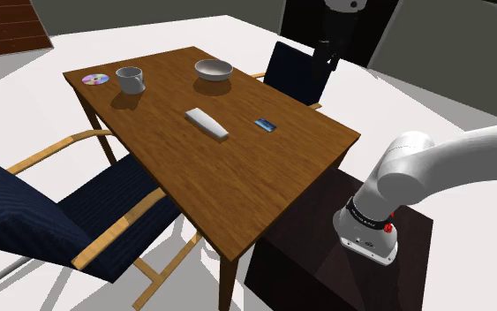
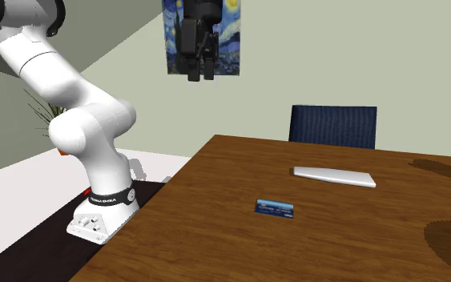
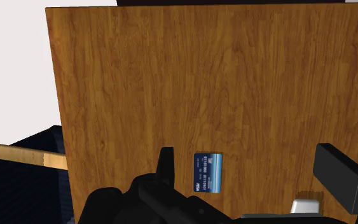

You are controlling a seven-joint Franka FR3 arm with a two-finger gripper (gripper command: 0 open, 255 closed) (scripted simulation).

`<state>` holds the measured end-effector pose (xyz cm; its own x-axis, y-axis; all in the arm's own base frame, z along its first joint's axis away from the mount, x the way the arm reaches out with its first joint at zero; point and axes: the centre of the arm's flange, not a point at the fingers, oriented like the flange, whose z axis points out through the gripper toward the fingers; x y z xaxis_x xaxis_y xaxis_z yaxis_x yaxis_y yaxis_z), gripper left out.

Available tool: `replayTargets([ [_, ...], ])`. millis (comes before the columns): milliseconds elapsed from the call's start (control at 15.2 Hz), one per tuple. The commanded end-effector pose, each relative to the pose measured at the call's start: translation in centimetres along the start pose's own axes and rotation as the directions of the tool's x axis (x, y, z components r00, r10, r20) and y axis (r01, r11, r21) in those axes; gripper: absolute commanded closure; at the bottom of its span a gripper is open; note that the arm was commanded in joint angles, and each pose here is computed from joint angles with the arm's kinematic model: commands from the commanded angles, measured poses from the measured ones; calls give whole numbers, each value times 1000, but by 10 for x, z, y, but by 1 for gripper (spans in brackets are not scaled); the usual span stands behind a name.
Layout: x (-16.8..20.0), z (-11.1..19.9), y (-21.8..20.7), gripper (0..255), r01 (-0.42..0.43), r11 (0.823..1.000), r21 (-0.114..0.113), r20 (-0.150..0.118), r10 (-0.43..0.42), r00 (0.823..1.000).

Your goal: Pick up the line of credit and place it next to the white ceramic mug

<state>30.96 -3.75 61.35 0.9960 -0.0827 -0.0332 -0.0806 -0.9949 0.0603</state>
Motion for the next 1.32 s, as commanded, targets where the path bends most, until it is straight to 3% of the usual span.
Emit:
replayTargets([
  [0,0,0,0,0,0,1000,0,0,0,1000],
  [264,5,49,2,0,-5,1000,9,-107,6,994],
  [594,19,109,4,0,-10,1000,21,-240,15,971],
  [924,40,167,6,0,-14,999,34,-367,25,930],
  [1254,69,221,7,0,-16,999,47,-488,36,872],
])
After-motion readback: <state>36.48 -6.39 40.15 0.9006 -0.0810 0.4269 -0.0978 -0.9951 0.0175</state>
